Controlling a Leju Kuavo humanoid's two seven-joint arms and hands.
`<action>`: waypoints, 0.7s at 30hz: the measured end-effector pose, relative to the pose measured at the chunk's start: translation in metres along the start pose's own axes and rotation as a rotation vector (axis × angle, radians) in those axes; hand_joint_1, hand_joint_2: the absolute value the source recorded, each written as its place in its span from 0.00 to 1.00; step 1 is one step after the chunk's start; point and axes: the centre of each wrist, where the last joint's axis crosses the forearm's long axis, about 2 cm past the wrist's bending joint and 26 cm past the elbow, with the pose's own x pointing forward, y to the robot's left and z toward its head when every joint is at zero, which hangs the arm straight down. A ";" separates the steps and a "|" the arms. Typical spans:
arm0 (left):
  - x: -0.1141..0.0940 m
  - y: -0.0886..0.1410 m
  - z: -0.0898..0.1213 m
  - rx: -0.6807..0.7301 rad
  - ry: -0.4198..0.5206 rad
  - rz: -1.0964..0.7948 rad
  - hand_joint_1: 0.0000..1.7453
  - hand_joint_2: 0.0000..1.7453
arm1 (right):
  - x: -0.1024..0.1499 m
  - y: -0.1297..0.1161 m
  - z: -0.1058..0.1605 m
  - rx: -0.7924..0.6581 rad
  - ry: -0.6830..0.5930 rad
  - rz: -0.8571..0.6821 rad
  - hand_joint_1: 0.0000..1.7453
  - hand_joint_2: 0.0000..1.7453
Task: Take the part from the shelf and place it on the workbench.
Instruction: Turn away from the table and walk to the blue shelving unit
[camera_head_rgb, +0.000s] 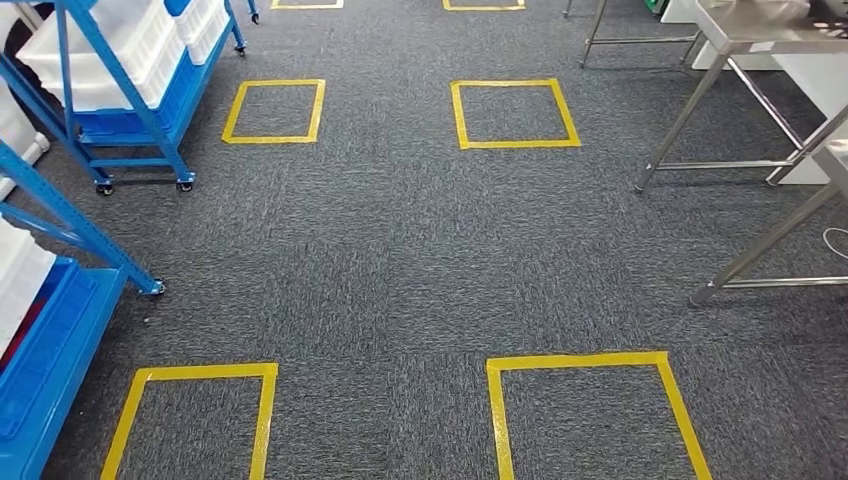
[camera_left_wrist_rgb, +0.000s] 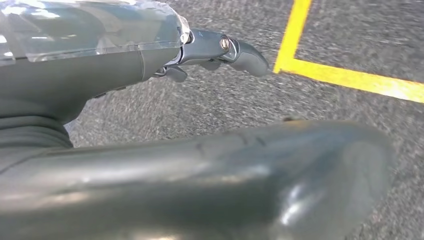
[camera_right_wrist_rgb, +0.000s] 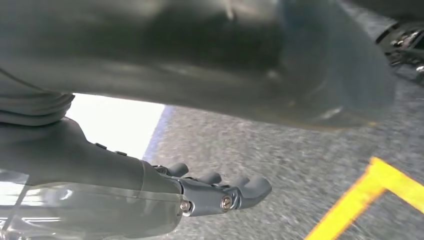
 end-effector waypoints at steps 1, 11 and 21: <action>0.000 0.000 0.000 -0.003 0.002 -0.001 0.00 0.00 | -0.001 0.000 0.000 0.003 0.008 -0.003 0.00 0.00; -0.013 -0.015 0.012 0.155 0.075 0.376 0.00 0.00 | -0.002 -0.001 0.000 -0.004 0.009 -0.033 0.00 0.00; -0.023 -0.018 0.018 0.200 0.128 0.566 0.00 0.00 | -0.010 0.001 0.000 -0.006 0.039 -0.098 0.00 0.00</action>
